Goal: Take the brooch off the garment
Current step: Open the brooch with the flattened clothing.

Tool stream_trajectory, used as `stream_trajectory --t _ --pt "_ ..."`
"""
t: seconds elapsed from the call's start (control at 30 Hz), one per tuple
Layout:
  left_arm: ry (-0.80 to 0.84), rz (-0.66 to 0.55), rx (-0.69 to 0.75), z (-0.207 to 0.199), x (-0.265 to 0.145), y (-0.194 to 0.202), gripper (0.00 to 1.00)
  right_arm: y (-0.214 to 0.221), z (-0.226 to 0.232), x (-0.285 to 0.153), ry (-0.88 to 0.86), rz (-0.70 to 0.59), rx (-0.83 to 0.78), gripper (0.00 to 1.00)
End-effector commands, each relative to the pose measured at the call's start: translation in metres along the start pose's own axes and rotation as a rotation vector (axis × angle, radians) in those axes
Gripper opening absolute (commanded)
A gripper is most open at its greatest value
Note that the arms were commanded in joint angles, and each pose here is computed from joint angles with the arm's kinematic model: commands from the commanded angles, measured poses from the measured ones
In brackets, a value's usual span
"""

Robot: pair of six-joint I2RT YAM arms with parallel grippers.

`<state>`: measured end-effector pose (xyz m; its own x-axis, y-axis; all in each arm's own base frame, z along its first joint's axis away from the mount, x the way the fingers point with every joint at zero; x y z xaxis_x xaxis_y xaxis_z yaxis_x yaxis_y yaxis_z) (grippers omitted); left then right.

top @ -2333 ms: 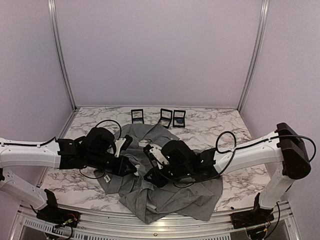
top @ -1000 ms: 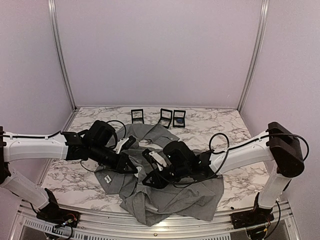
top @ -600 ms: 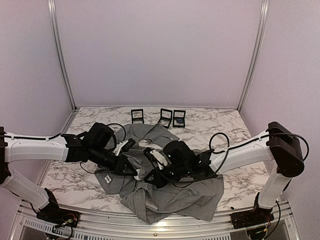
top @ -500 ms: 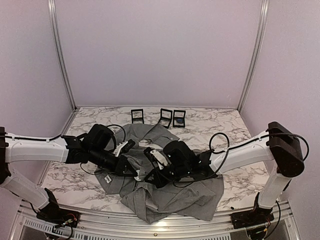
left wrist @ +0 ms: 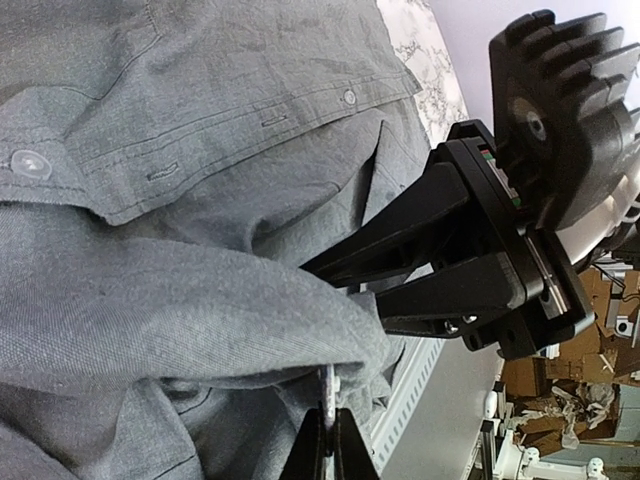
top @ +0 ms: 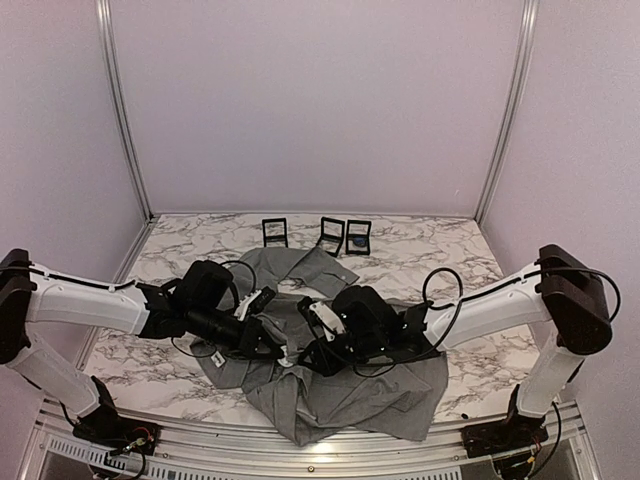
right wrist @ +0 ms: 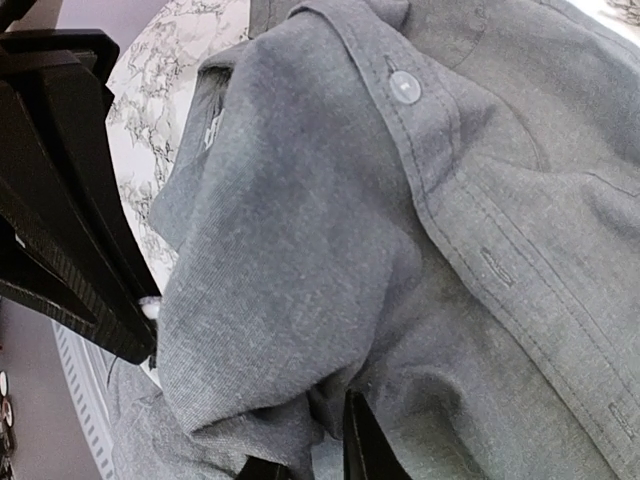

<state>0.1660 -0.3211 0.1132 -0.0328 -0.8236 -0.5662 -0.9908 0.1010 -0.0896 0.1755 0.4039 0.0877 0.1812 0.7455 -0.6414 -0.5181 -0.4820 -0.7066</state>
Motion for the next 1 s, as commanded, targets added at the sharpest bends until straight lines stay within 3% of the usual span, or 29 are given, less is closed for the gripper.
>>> stream_trajectory --t 0.0,0.5,0.73,0.97 --pt "0.07 0.048 -0.014 -0.009 0.009 0.007 0.0 -0.018 -0.006 -0.015 0.035 -0.081 0.01 0.19" --pt "0.071 0.07 -0.02 -0.009 0.016 0.004 0.0 -0.024 0.014 -0.044 -0.065 -0.128 0.008 0.54" --pt "0.08 0.081 -0.005 -0.014 0.014 0.004 0.0 -0.019 0.017 -0.03 -0.139 -0.122 0.048 0.58" --pt "0.091 0.087 0.005 -0.017 0.012 0.005 0.0 -0.009 0.016 -0.017 -0.187 -0.117 0.1 0.55"
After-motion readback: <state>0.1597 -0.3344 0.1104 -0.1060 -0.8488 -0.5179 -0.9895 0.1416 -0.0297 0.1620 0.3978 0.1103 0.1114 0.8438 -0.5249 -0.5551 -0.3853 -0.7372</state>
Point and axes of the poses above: each gripper's point midway between its finger pads, its own x axis out along the fingers, its own z axis along the line the jaws close on, y = z × x, the point moved 2 cm from there along -x, back along the fingers, and after that the axes turned 15 degrees about -x, right-handed, at the moved point
